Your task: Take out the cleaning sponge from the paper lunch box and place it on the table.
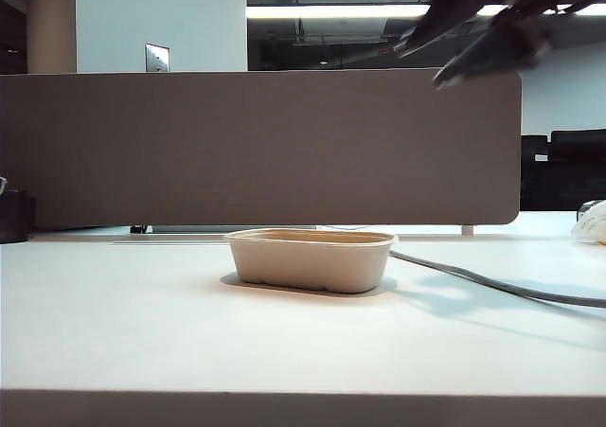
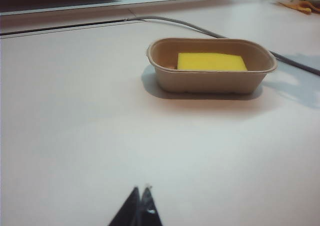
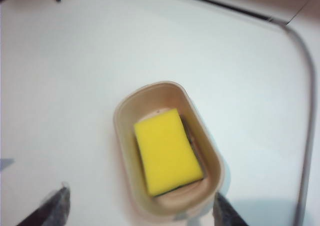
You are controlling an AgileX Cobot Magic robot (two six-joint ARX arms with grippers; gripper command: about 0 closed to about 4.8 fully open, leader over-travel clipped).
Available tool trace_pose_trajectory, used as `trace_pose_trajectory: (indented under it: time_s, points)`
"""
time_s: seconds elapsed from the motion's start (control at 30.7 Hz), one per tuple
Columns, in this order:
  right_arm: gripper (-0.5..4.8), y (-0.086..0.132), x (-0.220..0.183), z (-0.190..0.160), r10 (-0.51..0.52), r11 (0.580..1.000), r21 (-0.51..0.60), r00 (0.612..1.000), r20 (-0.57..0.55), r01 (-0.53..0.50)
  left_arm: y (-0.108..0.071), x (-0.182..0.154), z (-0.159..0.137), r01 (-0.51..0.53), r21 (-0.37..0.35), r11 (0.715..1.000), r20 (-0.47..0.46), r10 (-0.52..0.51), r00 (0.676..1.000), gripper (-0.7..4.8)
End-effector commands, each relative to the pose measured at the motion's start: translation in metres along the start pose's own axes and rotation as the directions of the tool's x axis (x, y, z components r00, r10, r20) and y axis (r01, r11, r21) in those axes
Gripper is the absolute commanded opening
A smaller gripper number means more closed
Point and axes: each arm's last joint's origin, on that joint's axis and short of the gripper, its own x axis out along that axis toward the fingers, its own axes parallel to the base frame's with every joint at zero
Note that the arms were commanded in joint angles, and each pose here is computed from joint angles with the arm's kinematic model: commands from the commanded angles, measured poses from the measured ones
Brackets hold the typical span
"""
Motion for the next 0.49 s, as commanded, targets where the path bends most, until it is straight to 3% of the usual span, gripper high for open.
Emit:
trace_pose_trajectory:
  time_s: [0.03,0.13,0.49]
  points:
    - [3.32,-0.004,0.039,0.009,0.048,0.996,-0.072,0.985,-0.167,-0.06,0.0,0.0,0.001,0.005,0.002,1.0,0.013,-0.005,1.0,-0.05]
    - [3.01,-0.006,0.073,0.014,0.034,0.996,-0.07,0.97,-0.243,-0.053,0.0,0.0,0.001,0.002,0.002,1.0,0.007,-0.002,1.0,-0.05]
    - [3.02,0.013,0.163,0.001,-0.095,0.969,-0.248,0.92,-0.38,-0.002,0.0,0.0,0.001,0.003,0.001,1.0,0.008,-0.003,1.0,-0.05]
